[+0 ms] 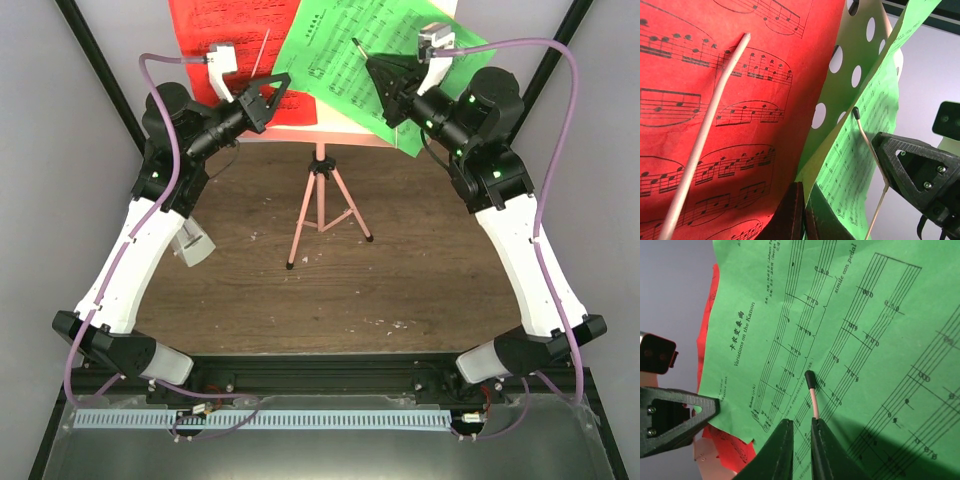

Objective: Pack up the instrument practice props

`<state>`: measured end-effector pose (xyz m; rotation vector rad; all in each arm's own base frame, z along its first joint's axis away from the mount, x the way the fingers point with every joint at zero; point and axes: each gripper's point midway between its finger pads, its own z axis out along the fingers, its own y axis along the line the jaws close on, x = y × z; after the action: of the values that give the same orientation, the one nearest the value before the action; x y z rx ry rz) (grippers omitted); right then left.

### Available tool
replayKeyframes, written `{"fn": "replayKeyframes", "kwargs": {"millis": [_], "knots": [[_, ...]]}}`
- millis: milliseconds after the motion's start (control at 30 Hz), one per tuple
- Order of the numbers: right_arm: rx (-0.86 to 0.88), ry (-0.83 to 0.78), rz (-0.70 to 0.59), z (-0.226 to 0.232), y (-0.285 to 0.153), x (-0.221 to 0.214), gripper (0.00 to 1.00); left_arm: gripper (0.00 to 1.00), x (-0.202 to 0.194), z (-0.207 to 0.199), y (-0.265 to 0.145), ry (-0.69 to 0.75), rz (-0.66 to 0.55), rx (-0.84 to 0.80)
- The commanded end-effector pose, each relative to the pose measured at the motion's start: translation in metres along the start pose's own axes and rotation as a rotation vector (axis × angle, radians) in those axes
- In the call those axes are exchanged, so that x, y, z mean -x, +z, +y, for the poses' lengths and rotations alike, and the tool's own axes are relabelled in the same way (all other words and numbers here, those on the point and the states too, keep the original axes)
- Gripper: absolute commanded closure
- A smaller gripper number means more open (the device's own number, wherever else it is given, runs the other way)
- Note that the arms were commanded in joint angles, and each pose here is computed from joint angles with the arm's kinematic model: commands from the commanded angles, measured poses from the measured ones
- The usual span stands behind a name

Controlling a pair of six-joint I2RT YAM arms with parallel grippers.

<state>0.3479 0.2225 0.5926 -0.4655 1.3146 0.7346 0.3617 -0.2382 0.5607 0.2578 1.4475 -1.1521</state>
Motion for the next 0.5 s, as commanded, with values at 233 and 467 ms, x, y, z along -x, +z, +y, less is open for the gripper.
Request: {"fn": "replayKeyframes", "kwargs": {"millis": [233,467], "knots": [[0.023,-0.032,0.054,0.003,0.008,-0.01,0.79,1.0,0.011,-0.016,-0.004,0.024,-0.022,-0.048],[-0.04,-0.071,0.072,-0.006,0.0,-0.018,0.77,1.0,0.011,-0.017,-0.004,0.027,-0.022,-0.051]]}}
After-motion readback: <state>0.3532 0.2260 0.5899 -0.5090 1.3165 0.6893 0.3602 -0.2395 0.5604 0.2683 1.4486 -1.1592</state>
